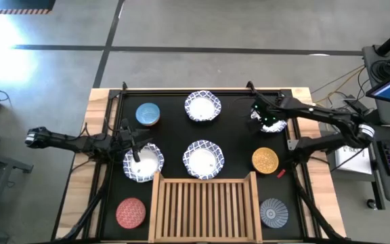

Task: Place and stack bowls onto a shelf
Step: Put the white patterned bowl on the shelf, then stack the white patterned bowl on top of the white patterned bowl on the shelf

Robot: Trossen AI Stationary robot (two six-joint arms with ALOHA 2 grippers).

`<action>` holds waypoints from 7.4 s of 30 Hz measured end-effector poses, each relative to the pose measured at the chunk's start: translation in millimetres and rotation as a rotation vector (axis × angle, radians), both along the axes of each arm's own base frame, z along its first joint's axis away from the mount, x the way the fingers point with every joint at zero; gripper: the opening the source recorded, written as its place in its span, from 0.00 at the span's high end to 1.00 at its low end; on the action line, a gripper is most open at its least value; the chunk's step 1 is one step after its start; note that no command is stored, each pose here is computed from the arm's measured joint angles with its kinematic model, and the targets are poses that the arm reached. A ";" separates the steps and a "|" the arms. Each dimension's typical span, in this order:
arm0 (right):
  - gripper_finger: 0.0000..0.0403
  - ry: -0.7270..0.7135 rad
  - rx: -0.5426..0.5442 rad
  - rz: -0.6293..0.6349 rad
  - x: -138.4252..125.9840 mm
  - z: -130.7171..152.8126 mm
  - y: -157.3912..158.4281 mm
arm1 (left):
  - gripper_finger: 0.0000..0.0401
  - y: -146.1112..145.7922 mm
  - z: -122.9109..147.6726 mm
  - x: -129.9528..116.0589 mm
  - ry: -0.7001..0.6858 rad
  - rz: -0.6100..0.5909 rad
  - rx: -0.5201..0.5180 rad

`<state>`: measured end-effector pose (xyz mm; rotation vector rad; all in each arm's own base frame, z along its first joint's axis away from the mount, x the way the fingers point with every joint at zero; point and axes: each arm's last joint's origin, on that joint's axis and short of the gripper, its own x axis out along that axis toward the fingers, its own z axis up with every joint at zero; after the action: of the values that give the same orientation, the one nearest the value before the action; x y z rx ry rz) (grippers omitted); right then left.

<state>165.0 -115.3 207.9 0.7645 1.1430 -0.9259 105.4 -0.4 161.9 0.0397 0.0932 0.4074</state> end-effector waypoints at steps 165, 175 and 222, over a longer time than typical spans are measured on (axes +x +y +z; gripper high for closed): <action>0.75 -0.366 0.133 1.443 108.8 39.2 335.0 | 0.56 0.0 2.1 0.2 -0.080 0.011 -0.137; 0.69 -0.347 0.131 1.443 109.5 68.7 335.4 | 0.56 0.0 2.1 0.2 -0.080 0.011 -0.137; 0.69 -0.013 -0.069 1.154 151.7 91.8 144.0 | 0.56 -8.7 78.5 22.8 0.628 0.354 -0.748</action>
<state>316.7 28.7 299.8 -0.0260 1.2703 0.0199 128.2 -9.1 240.4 -0.5983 0.8750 0.6814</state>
